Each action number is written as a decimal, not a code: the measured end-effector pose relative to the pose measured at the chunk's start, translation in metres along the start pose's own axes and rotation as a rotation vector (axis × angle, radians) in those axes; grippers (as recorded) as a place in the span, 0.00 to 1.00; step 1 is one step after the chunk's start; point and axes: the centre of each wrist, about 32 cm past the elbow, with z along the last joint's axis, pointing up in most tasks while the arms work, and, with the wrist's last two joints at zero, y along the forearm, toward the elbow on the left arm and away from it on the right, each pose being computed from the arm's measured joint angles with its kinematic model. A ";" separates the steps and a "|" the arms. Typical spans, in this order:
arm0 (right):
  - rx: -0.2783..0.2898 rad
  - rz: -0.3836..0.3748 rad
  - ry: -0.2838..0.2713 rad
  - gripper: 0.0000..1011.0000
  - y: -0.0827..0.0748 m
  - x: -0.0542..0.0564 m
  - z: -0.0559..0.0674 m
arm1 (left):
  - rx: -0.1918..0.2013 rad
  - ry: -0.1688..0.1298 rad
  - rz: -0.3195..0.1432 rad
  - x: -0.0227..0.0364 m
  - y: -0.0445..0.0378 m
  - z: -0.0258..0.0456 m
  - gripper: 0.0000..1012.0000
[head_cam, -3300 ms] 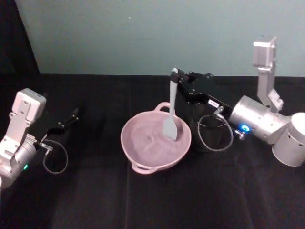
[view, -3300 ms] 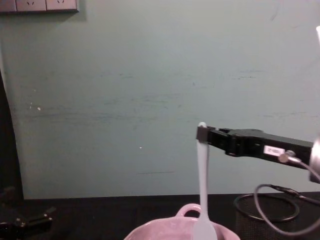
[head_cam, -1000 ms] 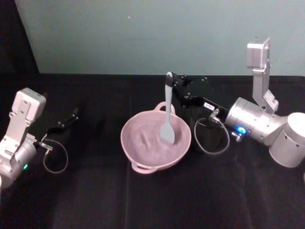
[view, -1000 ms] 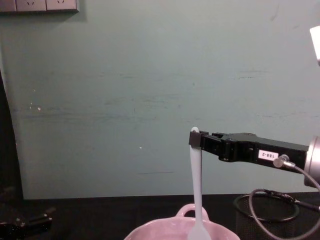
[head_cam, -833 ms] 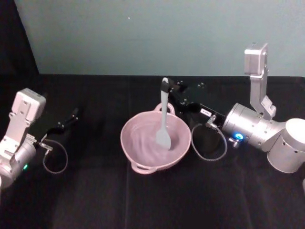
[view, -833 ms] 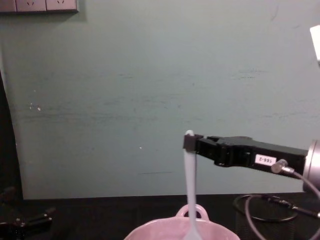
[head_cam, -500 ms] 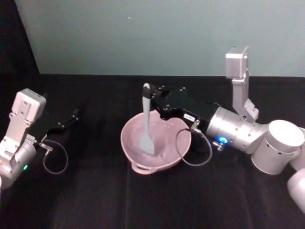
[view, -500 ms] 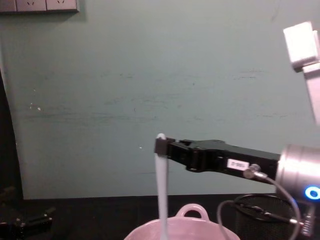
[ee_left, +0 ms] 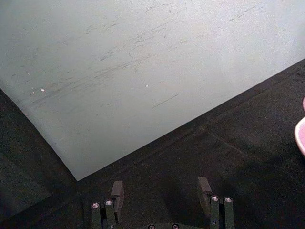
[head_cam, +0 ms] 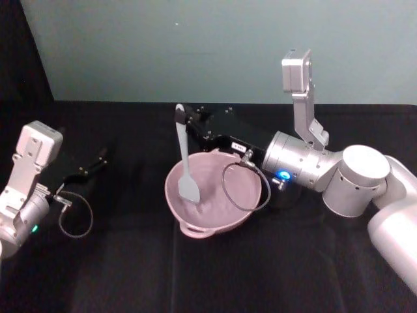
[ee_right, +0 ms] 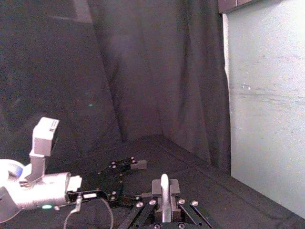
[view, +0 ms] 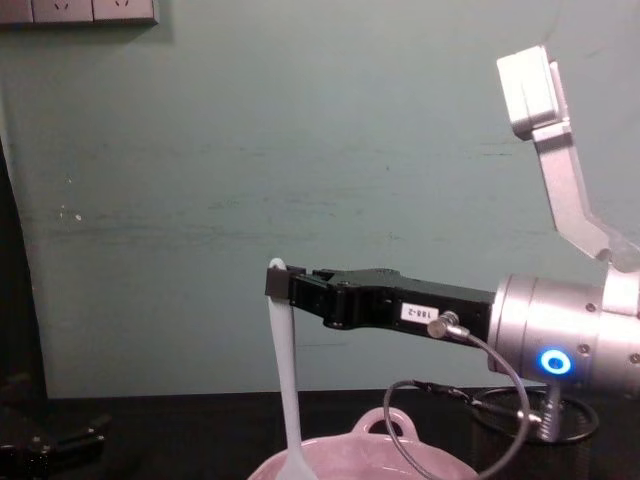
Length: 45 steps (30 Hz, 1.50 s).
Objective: Use the one hand to pick up the spoon and stir the clear water in the bowl.
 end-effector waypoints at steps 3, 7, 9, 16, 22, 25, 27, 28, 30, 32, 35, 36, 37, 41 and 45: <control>-0.006 0.001 -0.003 0.10 0.003 0.006 0.001 | 0.000 0.000 0.000 0.0000 0.0000 0.0000 1.00; -0.010 -0.003 -0.006 0.10 0.006 0.013 0.002 | 0.000 0.000 0.000 0.0000 0.0000 0.0000 1.00; -0.010 -0.006 -0.008 0.10 0.006 0.015 0.003 | 0.000 0.000 0.000 0.0000 0.0000 0.0000 1.00; -0.003 -0.022 -0.013 0.10 0.004 0.020 0.005 | 0.000 0.000 0.000 0.0000 0.0000 0.0000 1.00; 0.005 -0.033 -0.016 0.10 0.001 0.022 0.006 | 0.000 0.000 0.000 0.0000 0.0000 0.0000 1.00; 0.006 -0.034 -0.016 0.10 0.001 0.022 0.006 | 0.000 0.000 0.000 0.0000 0.0000 0.0000 1.00; 0.008 -0.034 -0.017 0.10 0.001 0.022 0.007 | 0.000 0.000 0.000 0.0000 0.0000 0.0000 1.00; 0.009 -0.034 -0.019 0.10 0.001 0.022 0.007 | 0.000 0.000 0.000 0.0000 0.0000 0.0000 1.00; 0.013 -0.033 -0.024 0.10 0.000 0.020 0.010 | 0.000 0.000 0.000 0.0000 0.0000 0.0000 1.00; 0.021 -0.033 -0.038 0.10 -0.002 0.018 0.017 | 0.000 0.000 0.000 0.0000 0.0000 0.0000 1.00; 0.031 -0.036 -0.070 0.10 -0.006 0.015 0.033 | 0.000 0.000 0.000 0.0000 0.0000 0.0000 1.00; 0.034 -0.037 -0.080 0.10 -0.008 0.015 0.038 | 0.000 0.000 0.000 0.0000 0.0000 0.0000 1.00; 0.036 -0.038 -0.089 0.10 -0.009 0.014 0.043 | 0.000 0.000 0.000 0.0000 0.0000 0.0000 1.00; 0.041 -0.045 -0.141 0.10 -0.018 0.012 0.069 | 0.000 0.000 0.000 0.0000 0.0000 0.0000 1.00; 0.049 -0.068 -0.201 0.10 -0.033 0.008 0.097 | 0.000 0.000 0.000 0.0000 0.0000 0.0000 1.00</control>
